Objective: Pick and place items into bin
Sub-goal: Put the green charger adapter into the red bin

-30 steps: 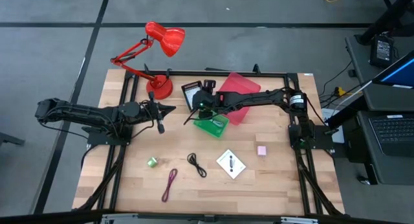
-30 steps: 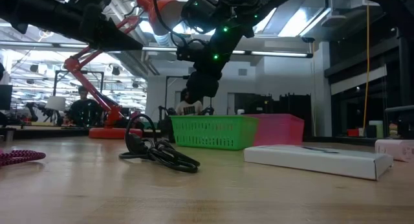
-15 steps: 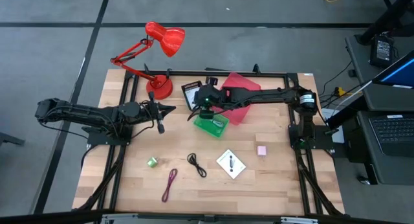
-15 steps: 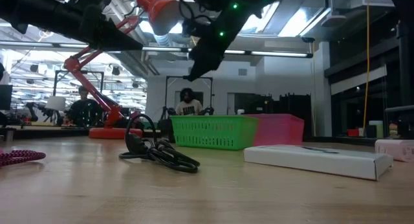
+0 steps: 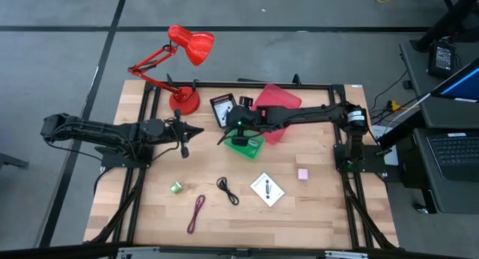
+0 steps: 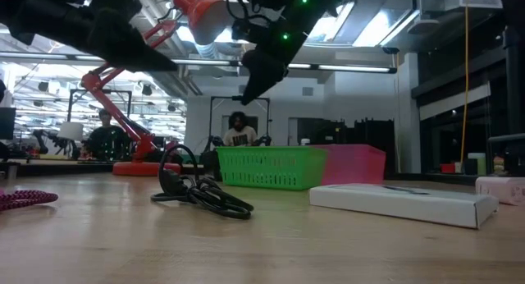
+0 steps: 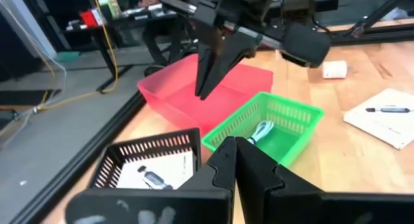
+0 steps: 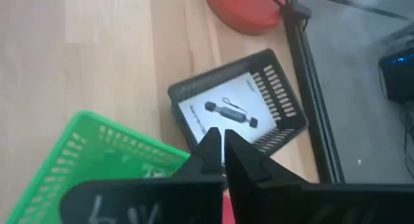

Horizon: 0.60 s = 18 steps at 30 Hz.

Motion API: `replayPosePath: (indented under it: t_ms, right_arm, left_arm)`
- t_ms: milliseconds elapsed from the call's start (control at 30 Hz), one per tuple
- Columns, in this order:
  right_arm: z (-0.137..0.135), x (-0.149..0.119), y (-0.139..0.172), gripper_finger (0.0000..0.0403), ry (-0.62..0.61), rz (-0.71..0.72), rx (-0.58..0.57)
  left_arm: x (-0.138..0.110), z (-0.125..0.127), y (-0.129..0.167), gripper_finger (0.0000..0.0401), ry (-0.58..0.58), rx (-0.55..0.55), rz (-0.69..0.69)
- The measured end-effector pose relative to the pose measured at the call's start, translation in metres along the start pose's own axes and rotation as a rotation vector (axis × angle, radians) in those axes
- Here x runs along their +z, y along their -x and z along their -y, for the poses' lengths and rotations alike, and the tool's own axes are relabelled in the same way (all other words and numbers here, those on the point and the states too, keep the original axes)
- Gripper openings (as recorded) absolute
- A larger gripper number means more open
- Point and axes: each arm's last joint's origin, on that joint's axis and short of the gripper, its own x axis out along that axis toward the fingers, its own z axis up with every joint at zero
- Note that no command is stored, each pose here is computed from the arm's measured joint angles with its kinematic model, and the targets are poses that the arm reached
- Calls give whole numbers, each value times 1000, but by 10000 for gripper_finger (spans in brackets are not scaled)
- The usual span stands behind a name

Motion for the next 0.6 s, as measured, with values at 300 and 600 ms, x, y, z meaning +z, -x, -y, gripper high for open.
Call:
replayPosePath:
  t_ms: [300, 600]
  right_arm:
    - [-5, -37, 12, 0, -85, 156, -30]
    - [-10, -91, 62, 0, -140, 447, 62]
  left_arm:
    - [-2, 9, 2, 3, 3, -52, -14]
    - [0, 20, 2, 3, 18, -97, -9]
